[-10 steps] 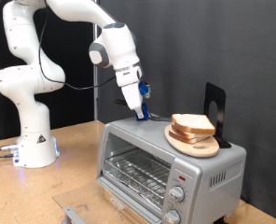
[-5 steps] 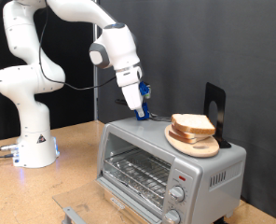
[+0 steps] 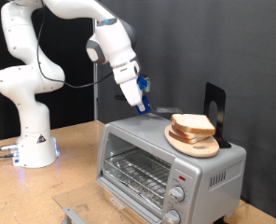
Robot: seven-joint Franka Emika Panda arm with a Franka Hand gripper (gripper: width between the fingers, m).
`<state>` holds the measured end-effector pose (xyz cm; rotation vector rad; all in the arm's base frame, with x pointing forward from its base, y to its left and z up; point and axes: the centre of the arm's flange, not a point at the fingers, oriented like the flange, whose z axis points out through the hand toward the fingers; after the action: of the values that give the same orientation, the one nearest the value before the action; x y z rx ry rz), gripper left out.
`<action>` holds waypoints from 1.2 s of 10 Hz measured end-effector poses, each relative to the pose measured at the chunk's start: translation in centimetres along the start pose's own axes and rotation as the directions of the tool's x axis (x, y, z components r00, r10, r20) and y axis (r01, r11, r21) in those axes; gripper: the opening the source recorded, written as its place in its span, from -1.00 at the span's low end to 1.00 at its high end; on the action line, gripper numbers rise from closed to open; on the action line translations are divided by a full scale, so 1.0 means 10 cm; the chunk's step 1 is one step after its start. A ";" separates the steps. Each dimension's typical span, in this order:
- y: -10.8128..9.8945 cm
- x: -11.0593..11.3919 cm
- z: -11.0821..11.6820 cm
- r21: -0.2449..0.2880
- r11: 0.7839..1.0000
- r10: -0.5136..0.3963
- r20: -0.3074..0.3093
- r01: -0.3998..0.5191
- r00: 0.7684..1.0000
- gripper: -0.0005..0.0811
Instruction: Make a piece of toast with the oven
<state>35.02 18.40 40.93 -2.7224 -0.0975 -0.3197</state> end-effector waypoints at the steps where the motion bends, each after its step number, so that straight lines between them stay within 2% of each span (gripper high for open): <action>1: -0.01 -0.03 -0.14 0.025 1.000 -0.008 0.020 0.008 1.000 0.06; 3: 0.02 -0.03 -0.11 0.025 1.000 0.005 0.000 -0.005 1.000 0.06; 4: 0.07 -0.01 -0.17 0.052 0.998 0.024 -0.021 -0.023 1.000 0.06; 6: 0.28 0.05 -0.40 0.098 0.993 0.074 -0.101 -0.064 0.992 0.06; 8: 0.54 0.10 -0.60 0.092 0.990 0.120 -0.161 -0.106 0.980 0.06; 10: 0.87 0.11 -0.74 0.027 0.991 0.137 -0.142 -0.135 0.980 0.06; 12: 1.13 0.09 -0.84 0.014 0.985 0.171 -0.102 -0.170 0.980 0.06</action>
<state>35.41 4.78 44.37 -2.6798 0.1627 -0.4082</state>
